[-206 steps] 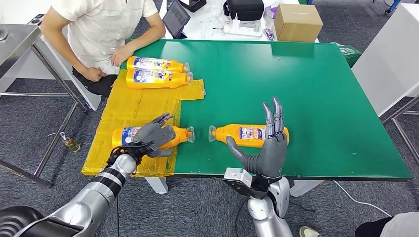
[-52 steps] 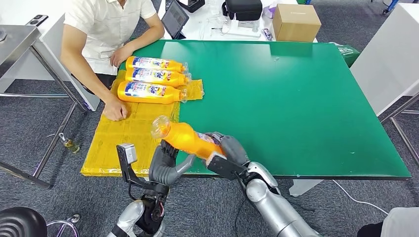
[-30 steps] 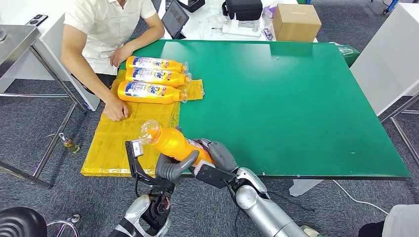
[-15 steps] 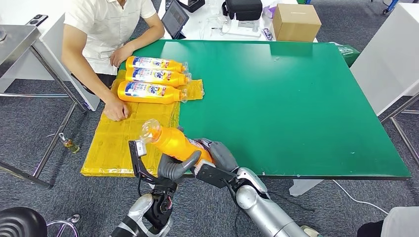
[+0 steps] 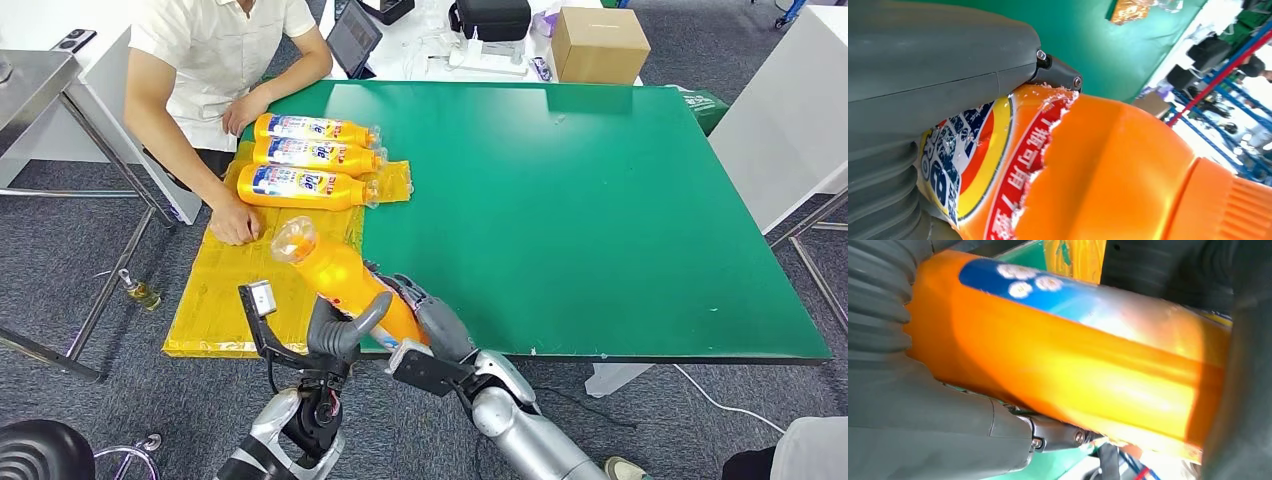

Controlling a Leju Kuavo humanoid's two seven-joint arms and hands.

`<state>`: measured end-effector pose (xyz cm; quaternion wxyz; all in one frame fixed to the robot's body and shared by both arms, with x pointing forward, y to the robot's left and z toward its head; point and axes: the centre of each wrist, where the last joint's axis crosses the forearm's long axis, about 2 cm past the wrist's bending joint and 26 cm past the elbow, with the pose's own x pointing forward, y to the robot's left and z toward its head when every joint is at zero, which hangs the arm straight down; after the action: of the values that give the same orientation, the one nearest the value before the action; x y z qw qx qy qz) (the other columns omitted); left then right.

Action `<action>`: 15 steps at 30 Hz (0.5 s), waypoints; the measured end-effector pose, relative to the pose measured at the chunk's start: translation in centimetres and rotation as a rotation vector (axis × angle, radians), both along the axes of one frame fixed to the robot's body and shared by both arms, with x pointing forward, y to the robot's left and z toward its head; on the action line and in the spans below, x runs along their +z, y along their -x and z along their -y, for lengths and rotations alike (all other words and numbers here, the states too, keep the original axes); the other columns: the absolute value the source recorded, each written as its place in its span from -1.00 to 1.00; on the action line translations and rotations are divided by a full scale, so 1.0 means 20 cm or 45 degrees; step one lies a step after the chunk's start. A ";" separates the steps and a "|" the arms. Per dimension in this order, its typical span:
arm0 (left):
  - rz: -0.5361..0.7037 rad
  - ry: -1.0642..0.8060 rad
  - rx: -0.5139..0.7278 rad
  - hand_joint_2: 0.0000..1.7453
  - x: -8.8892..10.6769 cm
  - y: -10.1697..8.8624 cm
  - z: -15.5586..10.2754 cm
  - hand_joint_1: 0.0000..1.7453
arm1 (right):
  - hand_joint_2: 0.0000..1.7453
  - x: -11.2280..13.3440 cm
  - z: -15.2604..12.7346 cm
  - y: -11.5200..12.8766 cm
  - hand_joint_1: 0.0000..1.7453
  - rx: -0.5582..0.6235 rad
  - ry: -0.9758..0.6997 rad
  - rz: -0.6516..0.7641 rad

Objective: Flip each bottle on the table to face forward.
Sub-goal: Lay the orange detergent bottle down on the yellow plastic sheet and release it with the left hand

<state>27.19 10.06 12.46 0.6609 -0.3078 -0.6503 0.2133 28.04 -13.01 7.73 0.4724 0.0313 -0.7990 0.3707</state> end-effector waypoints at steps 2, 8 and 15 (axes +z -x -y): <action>0.000 0.029 0.021 1.00 0.00 0.01 -0.02 1.00 | 1.00 -0.02 -0.01 0.03 -1.00 -0.021 0.001 0.023; 0.030 0.101 0.090 1.00 0.03 0.02 -0.08 1.00 | 1.00 -0.07 0.00 0.09 -1.00 -0.060 0.018 0.030; 0.074 0.130 0.133 1.00 0.06 0.03 -0.11 1.00 | 1.00 -0.09 0.02 0.11 -1.00 -0.099 0.022 0.014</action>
<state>26.59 12.26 13.57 0.6134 -0.3128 -0.6726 0.2712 25.77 -13.39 5.90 0.4824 -0.0056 -0.7990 0.3591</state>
